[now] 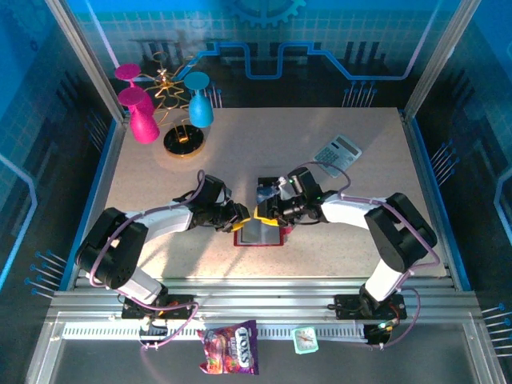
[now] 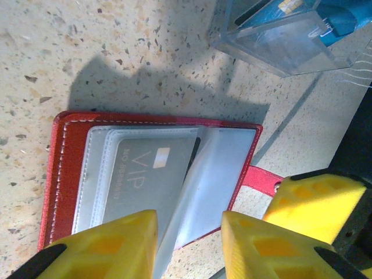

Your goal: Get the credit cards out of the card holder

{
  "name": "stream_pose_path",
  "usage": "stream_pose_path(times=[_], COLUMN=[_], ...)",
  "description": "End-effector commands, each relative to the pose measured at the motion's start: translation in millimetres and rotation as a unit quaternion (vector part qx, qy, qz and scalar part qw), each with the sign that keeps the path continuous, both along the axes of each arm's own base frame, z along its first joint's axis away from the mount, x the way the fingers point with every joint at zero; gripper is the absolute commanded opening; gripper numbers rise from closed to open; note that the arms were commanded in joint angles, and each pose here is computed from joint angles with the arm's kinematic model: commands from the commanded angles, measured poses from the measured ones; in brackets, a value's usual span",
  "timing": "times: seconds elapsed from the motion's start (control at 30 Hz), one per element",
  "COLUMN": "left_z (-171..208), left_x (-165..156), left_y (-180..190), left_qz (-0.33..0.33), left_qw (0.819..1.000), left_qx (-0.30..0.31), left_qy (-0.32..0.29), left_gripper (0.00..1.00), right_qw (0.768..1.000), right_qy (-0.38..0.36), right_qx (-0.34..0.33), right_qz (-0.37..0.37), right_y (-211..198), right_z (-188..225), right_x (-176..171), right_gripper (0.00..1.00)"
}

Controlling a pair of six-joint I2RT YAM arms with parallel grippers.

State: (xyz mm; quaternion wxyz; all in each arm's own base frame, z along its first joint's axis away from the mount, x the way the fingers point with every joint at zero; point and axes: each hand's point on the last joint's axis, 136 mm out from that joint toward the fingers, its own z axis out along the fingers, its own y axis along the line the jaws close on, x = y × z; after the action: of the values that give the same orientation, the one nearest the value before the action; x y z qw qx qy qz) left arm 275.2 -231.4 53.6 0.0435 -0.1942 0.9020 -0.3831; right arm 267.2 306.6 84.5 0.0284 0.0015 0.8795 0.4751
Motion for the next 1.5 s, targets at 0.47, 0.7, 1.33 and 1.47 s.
stream_pose_path(times=[0.47,0.7,1.33,1.47], left_z=[24.2,23.7,11.8,8.7], left_x=[-10.5,-13.1,-7.9,-7.3], left_y=[-28.7,-42.8,-78.8,-81.7], left_qz=[-0.049,-0.063,-0.088,-0.091], left_qw=[0.999,0.998,0.996,0.996], left_qx=[-0.013,-0.01,-0.013,-0.013], left_qy=[-0.007,-0.002,0.012,0.016], left_gripper=[0.38,0.44,0.51,0.51], right_qw=[0.997,0.997,0.996,0.995], right_qy=[-0.018,-0.021,-0.028,-0.03], right_qx=[-0.03,-0.027,-0.023,-0.027], right_qz=[-0.065,-0.073,-0.082,-0.087], right_y=[-78.3,-88.2,-102.9,-107.9], right_z=[12.7,15.3,21.0,22.5], right_x=[15.2,15.4,8.7,7.1], right_gripper=[0.47,0.47,0.48,0.48])
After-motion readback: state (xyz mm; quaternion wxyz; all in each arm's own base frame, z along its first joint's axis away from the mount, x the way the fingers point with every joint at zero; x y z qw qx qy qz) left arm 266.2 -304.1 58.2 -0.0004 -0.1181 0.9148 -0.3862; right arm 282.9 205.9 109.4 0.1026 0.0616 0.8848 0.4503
